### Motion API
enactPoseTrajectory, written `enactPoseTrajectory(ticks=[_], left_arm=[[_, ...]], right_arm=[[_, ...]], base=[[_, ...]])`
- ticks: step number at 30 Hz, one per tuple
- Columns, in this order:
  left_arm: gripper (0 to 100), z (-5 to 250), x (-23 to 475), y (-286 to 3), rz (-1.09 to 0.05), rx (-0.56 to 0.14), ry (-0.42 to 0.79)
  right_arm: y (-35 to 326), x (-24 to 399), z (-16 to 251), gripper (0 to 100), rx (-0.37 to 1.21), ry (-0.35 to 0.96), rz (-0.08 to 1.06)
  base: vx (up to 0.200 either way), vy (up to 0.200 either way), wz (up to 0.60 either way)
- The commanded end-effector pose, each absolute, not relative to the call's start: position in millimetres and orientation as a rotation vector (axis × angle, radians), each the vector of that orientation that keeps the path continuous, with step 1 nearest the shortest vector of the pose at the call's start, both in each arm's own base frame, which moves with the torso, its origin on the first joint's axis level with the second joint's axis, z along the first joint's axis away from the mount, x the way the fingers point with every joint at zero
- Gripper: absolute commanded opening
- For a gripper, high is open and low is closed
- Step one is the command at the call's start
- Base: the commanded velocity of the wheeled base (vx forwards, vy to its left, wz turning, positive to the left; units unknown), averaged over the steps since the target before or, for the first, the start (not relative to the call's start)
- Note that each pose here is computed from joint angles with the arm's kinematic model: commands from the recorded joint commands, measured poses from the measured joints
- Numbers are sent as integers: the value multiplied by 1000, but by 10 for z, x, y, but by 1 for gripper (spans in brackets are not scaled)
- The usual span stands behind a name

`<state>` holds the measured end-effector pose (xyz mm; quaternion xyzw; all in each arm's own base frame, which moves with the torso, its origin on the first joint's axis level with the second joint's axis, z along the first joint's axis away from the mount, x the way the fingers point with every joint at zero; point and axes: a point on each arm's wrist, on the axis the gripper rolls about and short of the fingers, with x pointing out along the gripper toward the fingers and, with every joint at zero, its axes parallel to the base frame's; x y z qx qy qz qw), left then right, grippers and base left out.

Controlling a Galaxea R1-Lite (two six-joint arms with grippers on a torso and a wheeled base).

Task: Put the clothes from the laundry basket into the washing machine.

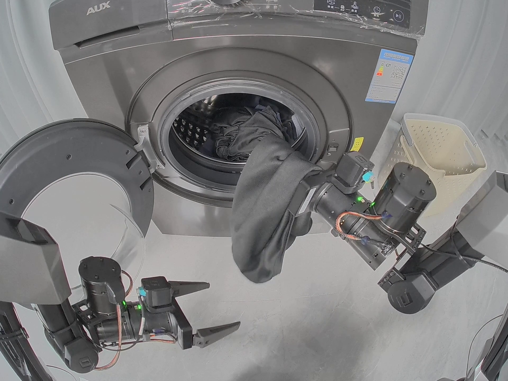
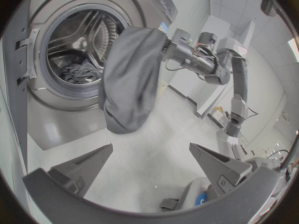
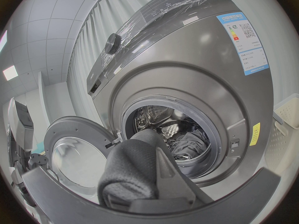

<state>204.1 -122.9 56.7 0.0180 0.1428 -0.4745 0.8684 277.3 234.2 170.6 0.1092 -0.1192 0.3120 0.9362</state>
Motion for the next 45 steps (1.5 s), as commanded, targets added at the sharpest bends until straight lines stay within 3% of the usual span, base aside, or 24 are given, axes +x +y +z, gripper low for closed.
enactPoseTrajectory(ticks=[1, 6, 13, 17, 26, 30, 45], left_arm=[[100, 551, 1930, -1199, -1030, 52, 320], [100, 672, 2067, -1379, -1101, 36, 227], [100, 846, 2462, -1872, -1028, -60, 91], [100, 834, 2677, -2039, -1010, -67, 39], [100, 786, 2777, -2224, -1006, -69, 26], [100, 634, 2951, -2321, -948, -67, 12], [100, 607, 3395, -2471, -773, -86, -98]], right_arm=[[2356, 2811, 1736, 0, 225, -249, 632], [2396, 2797, 1744, 0, 226, -247, 641], [2461, 2806, 1629, 0, 218, -218, 642], [2478, 2825, 1591, 0, 215, -212, 642], [2538, 2764, 1617, 0, 220, -214, 662], [2581, 2729, 1615, 0, 223, -213, 666], [2644, 2625, 1647, 0, 231, -213, 688]], base=[[0, 0, 0], [0, 0, 0], [0, 0, 0], [0, 0, 0], [0, 0, 0], [0, 0, 0], [0, 0, 0]])
